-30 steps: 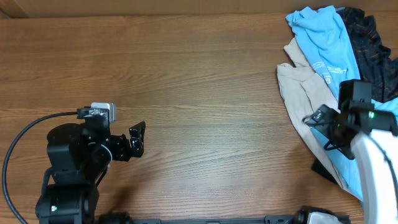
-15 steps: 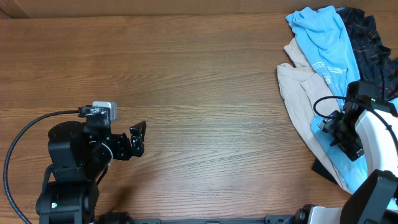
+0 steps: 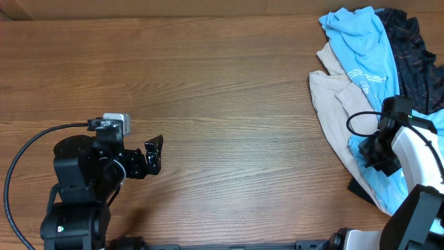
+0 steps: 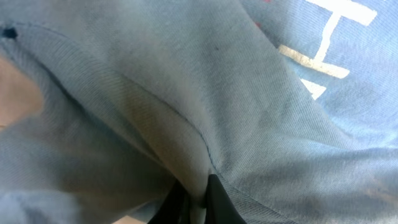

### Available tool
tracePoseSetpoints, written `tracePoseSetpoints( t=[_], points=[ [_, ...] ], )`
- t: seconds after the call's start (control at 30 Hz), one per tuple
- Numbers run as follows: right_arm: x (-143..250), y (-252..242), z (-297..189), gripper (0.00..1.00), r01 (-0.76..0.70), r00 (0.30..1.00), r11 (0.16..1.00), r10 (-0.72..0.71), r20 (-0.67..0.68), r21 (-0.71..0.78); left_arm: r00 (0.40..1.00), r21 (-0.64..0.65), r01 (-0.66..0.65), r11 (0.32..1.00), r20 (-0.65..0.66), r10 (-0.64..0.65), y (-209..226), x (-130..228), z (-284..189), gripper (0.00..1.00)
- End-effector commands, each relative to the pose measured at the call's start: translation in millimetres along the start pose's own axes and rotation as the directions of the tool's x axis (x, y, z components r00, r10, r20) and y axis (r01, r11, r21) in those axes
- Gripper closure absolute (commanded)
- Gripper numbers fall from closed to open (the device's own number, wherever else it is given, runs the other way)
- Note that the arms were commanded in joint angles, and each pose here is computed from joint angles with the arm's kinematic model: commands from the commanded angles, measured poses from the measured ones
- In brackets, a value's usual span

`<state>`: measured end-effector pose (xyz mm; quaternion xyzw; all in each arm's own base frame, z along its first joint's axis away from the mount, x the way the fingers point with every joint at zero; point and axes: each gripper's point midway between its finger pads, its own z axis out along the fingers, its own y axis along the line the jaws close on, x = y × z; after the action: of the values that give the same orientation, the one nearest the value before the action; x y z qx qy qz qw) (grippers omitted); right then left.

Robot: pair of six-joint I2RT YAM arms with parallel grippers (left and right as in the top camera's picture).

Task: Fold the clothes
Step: 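Reach the right gripper into the clothes pile and grasp the blue T-shirt, then pull the blue T-shirt out of the pile leftward with the right gripper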

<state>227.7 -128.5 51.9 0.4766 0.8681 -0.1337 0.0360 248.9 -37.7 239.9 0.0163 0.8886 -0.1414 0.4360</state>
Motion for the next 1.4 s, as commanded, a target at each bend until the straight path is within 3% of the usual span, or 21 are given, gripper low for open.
tracePoseSetpoints(
  t=[0.0, 0.23, 0.47, 1.37],
  points=[
    [-5.1, -2.4, -2.7, 0.96, -0.008, 1.000, 1.000, 0.008, 0.015, 0.011, 0.999, 0.012, 0.015, 1.000, 0.034, -0.016, -3.3, -11.9, -6.8, 0.00],
    [-35.5, -0.9, -69.6, 0.96, -0.006, 0.995, 0.998, 0.012, 0.103, -0.061, 0.999, 0.012, 0.015, 1.000, 0.034, -0.016, -3.3, -12.0, -6.8, 0.00],
    [-43.6, 19.1, -147.8, 0.96, 0.206, 0.965, 0.954, -0.163, 0.204, -0.216, 0.999, 0.012, 0.015, 1.000, 0.034, -0.016, -3.3, -12.1, -6.8, 0.00],
    [-31.3, 16.7, -150.2, 0.91, 0.233, 0.964, 0.951, -0.198, 0.179, -0.202, 0.999, 0.011, 0.015, 1.000, 0.034, -0.015, -3.1, -11.9, -6.8, 0.00]
  ],
)
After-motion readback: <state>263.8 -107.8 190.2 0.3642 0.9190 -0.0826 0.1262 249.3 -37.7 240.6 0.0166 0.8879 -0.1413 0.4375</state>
